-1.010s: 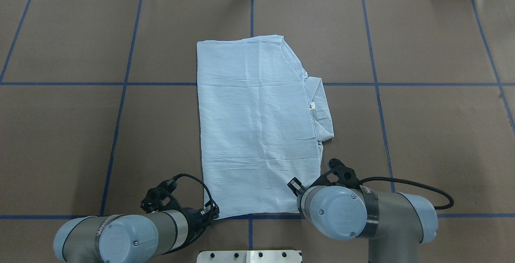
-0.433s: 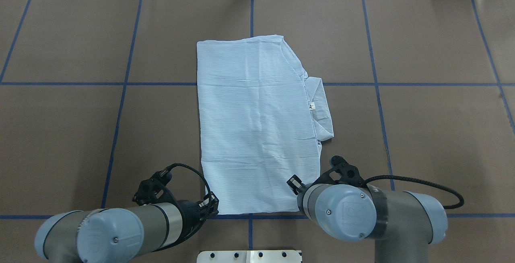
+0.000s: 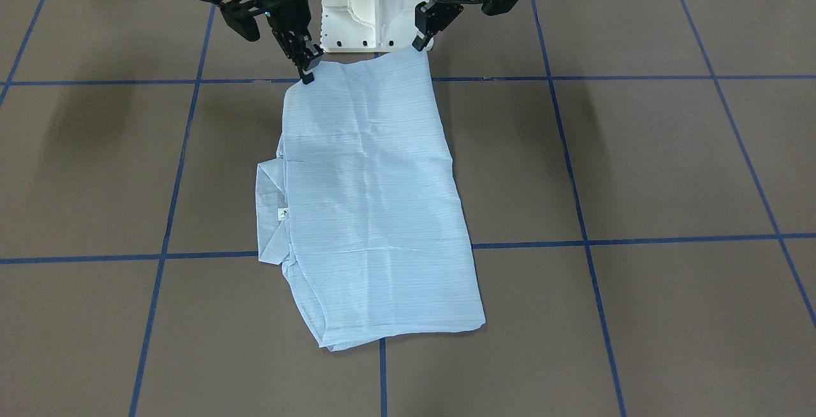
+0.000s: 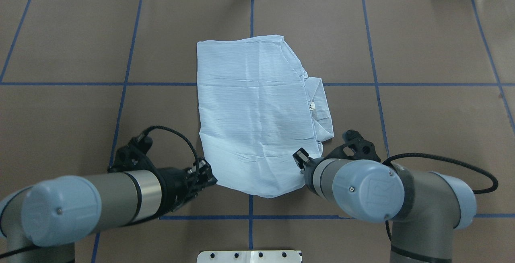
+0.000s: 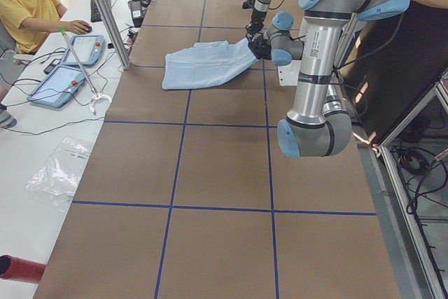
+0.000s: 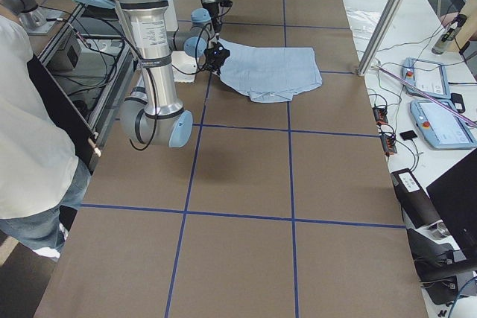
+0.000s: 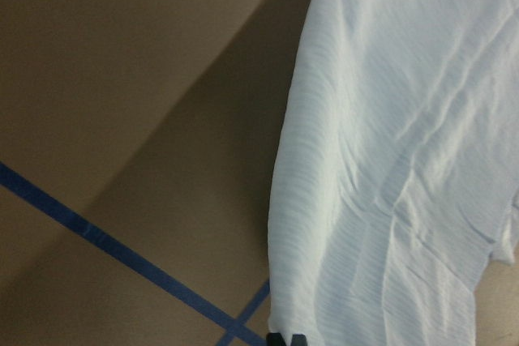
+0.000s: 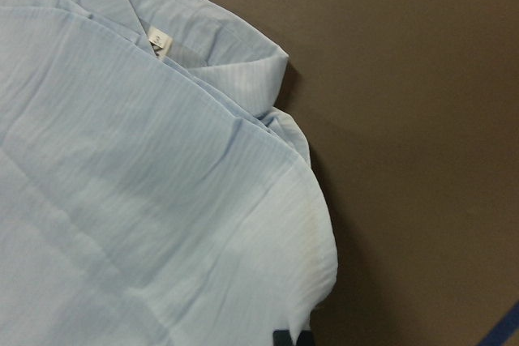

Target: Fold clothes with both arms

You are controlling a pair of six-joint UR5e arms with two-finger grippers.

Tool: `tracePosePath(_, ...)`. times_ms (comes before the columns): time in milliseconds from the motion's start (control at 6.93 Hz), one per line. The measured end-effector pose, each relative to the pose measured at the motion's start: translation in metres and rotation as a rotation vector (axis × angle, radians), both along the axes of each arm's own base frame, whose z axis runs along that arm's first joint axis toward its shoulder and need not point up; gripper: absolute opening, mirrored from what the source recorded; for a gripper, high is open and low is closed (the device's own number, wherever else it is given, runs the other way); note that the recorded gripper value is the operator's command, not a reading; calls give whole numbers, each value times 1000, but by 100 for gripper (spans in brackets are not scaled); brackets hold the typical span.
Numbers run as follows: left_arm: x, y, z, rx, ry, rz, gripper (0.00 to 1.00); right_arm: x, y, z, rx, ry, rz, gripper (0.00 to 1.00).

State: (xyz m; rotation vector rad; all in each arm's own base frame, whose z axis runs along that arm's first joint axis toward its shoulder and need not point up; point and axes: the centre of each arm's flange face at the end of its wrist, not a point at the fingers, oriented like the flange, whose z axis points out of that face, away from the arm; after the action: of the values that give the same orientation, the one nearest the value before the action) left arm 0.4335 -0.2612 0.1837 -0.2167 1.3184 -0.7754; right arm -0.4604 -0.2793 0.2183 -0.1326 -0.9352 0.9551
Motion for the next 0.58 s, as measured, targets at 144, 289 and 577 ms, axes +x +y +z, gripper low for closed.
tracePosePath(144,-25,-35,-10,3,19,-27,0,18,-28,-18,4,-23,47,0)
tracePosePath(289,-48,-69,-16,11,24,-48,0,31,-54,-33,-2,-27,70,0)
tracePosePath(577,-67,-140,-11,36,-21,-107,0,37,-123,-56,-6,-3,100,0)
